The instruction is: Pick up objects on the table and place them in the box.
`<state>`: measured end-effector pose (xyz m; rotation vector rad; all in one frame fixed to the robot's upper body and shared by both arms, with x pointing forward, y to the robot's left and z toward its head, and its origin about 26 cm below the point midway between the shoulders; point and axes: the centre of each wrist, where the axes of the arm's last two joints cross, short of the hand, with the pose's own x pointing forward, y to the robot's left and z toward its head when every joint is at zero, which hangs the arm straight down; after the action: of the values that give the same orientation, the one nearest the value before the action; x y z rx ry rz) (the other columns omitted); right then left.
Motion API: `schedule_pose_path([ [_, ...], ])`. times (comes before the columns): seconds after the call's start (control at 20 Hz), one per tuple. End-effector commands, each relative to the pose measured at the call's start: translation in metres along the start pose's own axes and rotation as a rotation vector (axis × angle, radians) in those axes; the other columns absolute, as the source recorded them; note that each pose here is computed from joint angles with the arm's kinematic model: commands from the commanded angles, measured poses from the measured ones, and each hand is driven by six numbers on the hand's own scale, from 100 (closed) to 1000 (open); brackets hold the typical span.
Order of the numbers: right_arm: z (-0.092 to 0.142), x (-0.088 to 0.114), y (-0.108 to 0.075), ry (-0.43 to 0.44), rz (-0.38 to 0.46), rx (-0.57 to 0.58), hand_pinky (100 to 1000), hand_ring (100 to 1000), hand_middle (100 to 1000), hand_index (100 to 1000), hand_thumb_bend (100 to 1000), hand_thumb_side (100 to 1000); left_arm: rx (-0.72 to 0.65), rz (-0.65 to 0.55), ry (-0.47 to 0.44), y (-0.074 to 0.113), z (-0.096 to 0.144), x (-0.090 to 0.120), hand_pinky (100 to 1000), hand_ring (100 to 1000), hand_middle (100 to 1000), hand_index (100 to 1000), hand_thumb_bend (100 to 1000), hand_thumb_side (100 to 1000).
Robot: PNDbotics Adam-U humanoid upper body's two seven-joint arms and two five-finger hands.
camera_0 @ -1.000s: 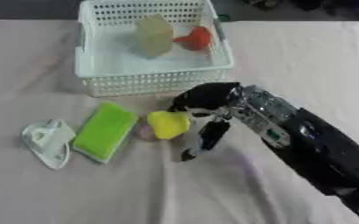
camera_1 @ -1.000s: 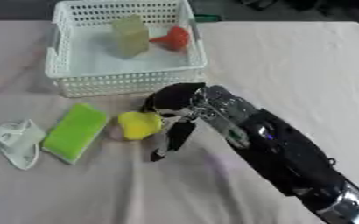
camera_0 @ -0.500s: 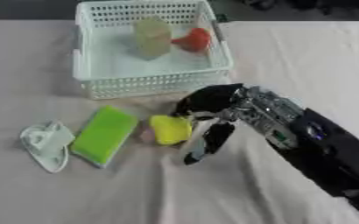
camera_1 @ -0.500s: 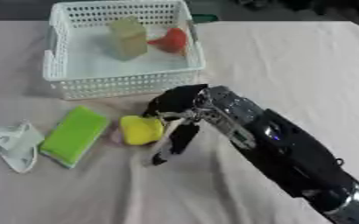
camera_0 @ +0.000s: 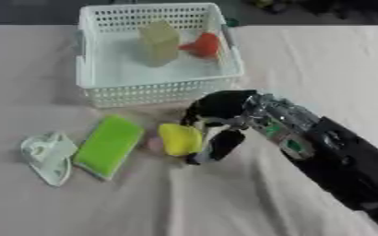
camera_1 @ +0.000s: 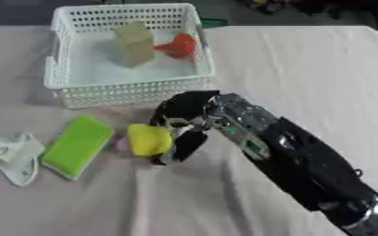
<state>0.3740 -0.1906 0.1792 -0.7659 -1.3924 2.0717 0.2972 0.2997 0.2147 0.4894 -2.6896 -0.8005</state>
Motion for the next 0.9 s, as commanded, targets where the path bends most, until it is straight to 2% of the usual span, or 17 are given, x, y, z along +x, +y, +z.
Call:
schedule_pose_path([
  [0.05, 0.004, -0.003, -0.011, 0.015, 0.010, -0.061, 829, 838, 718, 870, 441, 866, -0.012, -0.019, -0.028, 0.005, -0.006, 0.003, 1000, 991, 934, 969, 100, 938],
  [0.25, 0.001, -0.003, -0.011, 0.024, 0.012, -0.085, 833, 841, 718, 869, 450, 848, -0.018, -0.017, -0.031, 0.004, -0.006, 0.003, 1000, 991, 934, 969, 100, 936],
  [0.35, 0.000, -0.002, -0.010, 0.026, 0.019, -0.080, 837, 845, 722, 868, 484, 804, -0.020, -0.017, -0.032, 0.005, -0.007, 0.003, 1000, 991, 934, 969, 100, 934],
  [0.7, -0.003, -0.002, -0.008, 0.027, 0.036, -0.056, 841, 847, 713, 864, 483, 786, -0.025, -0.014, -0.034, 0.004, -0.007, 0.003, 1000, 991, 935, 969, 100, 935],
  [0.75, -0.004, -0.002, -0.007, 0.026, 0.037, -0.049, 851, 863, 747, 876, 531, 754, -0.025, -0.014, -0.035, 0.004, -0.007, 0.003, 1000, 991, 934, 969, 100, 932],
  [0.9, -0.006, -0.002, -0.004, 0.024, 0.047, -0.015, 853, 865, 746, 876, 538, 749, -0.026, -0.015, -0.035, 0.005, -0.007, 0.003, 1000, 991, 934, 969, 100, 932],
])
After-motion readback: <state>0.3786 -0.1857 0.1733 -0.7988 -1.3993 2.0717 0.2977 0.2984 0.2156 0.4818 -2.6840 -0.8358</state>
